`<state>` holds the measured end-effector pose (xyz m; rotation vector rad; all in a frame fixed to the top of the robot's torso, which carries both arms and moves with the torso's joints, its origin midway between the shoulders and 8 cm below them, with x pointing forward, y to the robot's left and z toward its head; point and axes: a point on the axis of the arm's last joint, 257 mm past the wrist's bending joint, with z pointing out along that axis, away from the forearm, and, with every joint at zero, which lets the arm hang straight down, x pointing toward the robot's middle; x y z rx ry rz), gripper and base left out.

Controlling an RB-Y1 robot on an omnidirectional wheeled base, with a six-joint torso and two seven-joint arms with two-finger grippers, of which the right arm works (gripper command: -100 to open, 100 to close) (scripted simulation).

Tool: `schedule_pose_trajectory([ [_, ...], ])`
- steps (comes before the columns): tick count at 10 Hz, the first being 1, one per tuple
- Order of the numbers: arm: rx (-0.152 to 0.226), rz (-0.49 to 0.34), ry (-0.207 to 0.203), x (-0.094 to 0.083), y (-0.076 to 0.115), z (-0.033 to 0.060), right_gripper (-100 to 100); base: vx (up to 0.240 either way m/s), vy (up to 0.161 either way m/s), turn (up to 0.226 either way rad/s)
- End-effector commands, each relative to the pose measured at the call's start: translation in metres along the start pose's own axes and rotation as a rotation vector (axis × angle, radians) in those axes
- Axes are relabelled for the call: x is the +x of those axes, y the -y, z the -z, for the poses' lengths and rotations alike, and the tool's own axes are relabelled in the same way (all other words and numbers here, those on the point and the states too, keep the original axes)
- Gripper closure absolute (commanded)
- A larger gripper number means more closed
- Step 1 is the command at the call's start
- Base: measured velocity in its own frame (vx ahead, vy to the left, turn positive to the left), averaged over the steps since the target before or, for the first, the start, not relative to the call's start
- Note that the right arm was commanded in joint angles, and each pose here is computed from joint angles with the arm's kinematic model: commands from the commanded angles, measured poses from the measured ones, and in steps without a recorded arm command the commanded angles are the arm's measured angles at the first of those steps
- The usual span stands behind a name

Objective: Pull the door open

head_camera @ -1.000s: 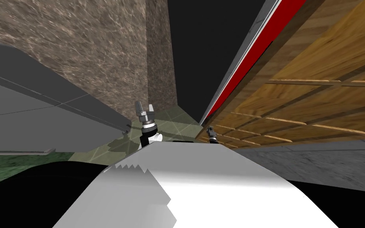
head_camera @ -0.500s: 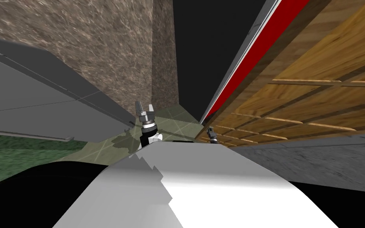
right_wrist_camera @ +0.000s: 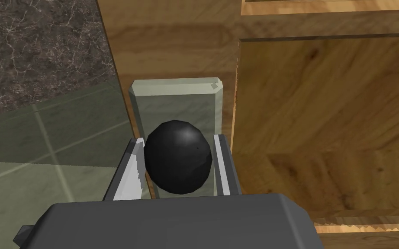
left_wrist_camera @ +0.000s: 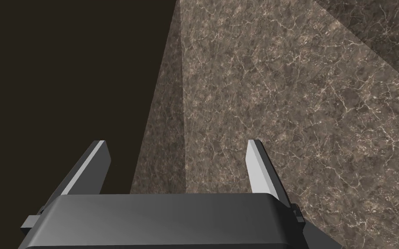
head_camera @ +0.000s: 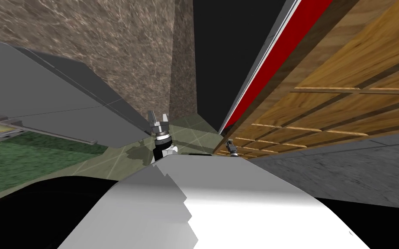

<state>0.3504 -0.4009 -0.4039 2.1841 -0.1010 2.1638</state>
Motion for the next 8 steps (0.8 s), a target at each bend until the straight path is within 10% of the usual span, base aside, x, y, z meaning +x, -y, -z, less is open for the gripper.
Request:
schedule_pose_trajectory([
  [1,0.018,0.001,-0.003,0.001,-0.001,0.0066,100,-0.148,-0.012,0.125],
  [8,0.088,0.001,-0.009,0.003,-0.005,0.0325,100,-0.195,-0.040,0.114],
])
